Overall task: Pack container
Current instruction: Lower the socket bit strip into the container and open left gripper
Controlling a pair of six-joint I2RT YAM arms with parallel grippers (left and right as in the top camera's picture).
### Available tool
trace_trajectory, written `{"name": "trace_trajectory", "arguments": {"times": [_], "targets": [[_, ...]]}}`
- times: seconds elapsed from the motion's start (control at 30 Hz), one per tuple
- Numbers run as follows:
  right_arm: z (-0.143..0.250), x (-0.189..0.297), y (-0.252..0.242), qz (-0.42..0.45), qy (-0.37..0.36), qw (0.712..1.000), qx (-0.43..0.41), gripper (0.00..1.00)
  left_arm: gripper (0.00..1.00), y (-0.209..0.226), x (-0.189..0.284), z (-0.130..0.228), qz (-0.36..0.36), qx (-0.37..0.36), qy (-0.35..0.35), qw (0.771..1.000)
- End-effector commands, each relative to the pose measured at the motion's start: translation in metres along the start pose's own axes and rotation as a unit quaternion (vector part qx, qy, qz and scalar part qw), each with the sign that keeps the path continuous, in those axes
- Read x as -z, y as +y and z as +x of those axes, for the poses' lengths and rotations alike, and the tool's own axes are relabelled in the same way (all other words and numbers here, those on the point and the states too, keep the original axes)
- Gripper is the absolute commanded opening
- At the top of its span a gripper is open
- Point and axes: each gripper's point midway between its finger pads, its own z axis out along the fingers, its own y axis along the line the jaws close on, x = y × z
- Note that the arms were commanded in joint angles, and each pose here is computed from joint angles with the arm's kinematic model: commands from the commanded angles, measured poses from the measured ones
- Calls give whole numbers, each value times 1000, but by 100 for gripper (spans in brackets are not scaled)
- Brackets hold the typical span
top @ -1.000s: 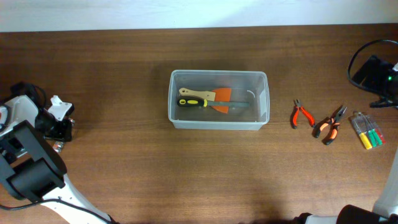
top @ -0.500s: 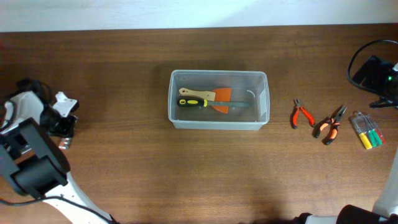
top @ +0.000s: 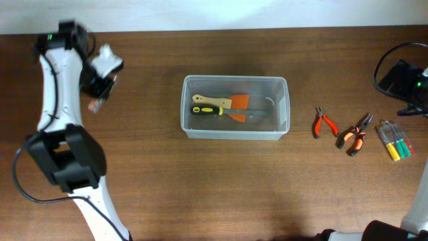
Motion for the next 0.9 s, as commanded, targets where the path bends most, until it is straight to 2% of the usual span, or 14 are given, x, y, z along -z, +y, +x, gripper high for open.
{"name": "trace_trajectory", "arguments": {"times": [0.0,0.07,0.17,0.37,0.47,0.57,0.87], "targets": [[0,-2,-2,2,1,1000,-6,99,2,-20,59,-52,-42,-43,-79,995],[0,-2,-2,2,1,1000,-6,99,2,-40,86,-81,-63,-80,-121,987],[0,-2,-2,3,1,1000,-6,99,2,-93,111,-122,-62,-190,-175,964],[0,-2,-2,3,1,1000,-6,99,2,-203,111,-174,-49,-354,-209,910],[0,-2,-2,3,1,1000,-6,99,2,-251,93,-184,-28,-410,-199,890],[0,-2,-2,2,1,1000,-6,99,2,-287,67,-184,-1,-444,-172,879],[0,-2,-2,2,1,1000,-6,99,3,-343,-14,-175,73,-492,-100,862]]}}
